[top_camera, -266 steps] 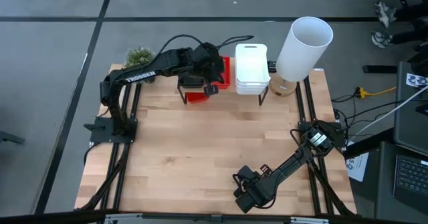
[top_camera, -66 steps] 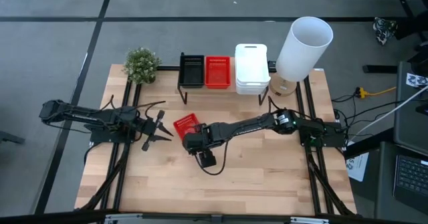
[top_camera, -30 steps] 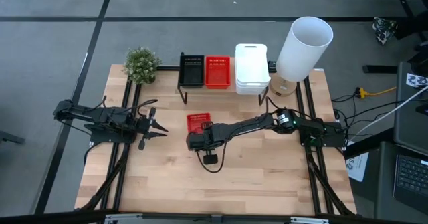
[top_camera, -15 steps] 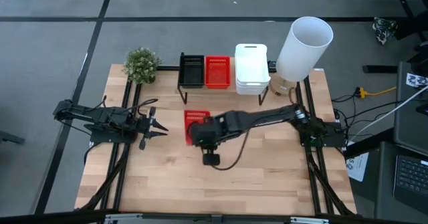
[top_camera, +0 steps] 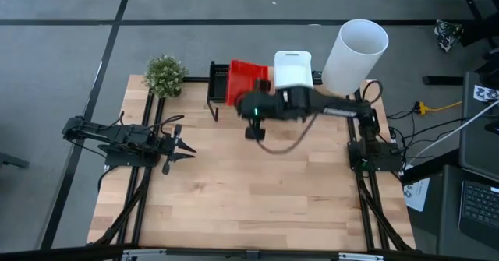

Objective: Stack baskets on shelf by color
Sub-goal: Stack the red bin on top of the stacked red bins on the shelf

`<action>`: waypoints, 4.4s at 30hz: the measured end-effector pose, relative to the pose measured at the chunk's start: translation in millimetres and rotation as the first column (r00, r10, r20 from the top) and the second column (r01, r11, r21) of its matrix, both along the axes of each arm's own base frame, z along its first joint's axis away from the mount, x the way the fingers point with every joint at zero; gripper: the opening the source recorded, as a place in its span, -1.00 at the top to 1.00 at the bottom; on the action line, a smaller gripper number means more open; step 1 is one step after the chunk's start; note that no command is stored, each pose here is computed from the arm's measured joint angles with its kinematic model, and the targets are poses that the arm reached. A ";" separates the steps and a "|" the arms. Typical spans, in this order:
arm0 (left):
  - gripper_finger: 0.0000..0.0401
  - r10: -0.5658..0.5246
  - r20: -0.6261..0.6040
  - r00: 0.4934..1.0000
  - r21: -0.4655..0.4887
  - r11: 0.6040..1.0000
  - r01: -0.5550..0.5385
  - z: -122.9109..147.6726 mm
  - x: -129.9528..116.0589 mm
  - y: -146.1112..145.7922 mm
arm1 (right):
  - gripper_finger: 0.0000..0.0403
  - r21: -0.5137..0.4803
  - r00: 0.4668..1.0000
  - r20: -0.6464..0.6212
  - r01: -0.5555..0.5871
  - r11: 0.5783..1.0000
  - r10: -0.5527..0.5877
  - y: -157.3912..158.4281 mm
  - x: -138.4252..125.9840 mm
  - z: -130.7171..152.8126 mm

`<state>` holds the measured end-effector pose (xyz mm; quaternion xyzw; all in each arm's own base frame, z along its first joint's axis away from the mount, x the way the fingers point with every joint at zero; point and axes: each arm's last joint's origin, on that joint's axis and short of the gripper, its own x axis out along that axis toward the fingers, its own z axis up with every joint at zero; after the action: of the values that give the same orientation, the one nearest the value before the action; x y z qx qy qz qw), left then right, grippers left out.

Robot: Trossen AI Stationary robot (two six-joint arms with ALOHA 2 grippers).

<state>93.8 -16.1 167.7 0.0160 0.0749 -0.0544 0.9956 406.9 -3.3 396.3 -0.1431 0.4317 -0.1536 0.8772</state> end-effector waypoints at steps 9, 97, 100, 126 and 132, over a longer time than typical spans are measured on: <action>0.66 0.000 0.000 1.000 0.000 1.000 0.000 0.0 0.0 0.0 | 1.00 0.129 0.994 -0.085 0.075 0.989 -0.064 -85.0 -11.1 -9.1; 0.66 0.000 -0.001 1.000 0.001 1.000 0.000 -0.2 0.0 0.0 | 0.38 0.257 0.992 -0.119 0.080 0.963 -0.051 -92.3 9.8 -61.5; 0.66 0.000 -0.001 1.000 0.000 1.000 0.000 -0.2 0.0 0.0 | 0.38 0.233 0.998 -0.056 0.043 0.972 -0.031 -91.1 14.4 -53.6; 0.66 0.000 -0.001 1.000 0.001 1.000 0.000 -0.2 0.0 0.0 | 0.38 0.052 0.952 -0.249 0.197 0.979 -0.178 -99.2 -6.7 -51.5; 0.66 0.000 -0.001 1.000 0.000 1.000 0.000 -0.2 0.0 0.0 | 0.38 0.096 0.977 -0.160 0.157 0.983 -0.141 -92.9 -1.7 -38.2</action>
<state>93.8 -16.1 167.6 0.0162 0.0752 -0.0544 0.9955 405.3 -96.2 358.1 -0.0739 0.5147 -0.1841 0.8341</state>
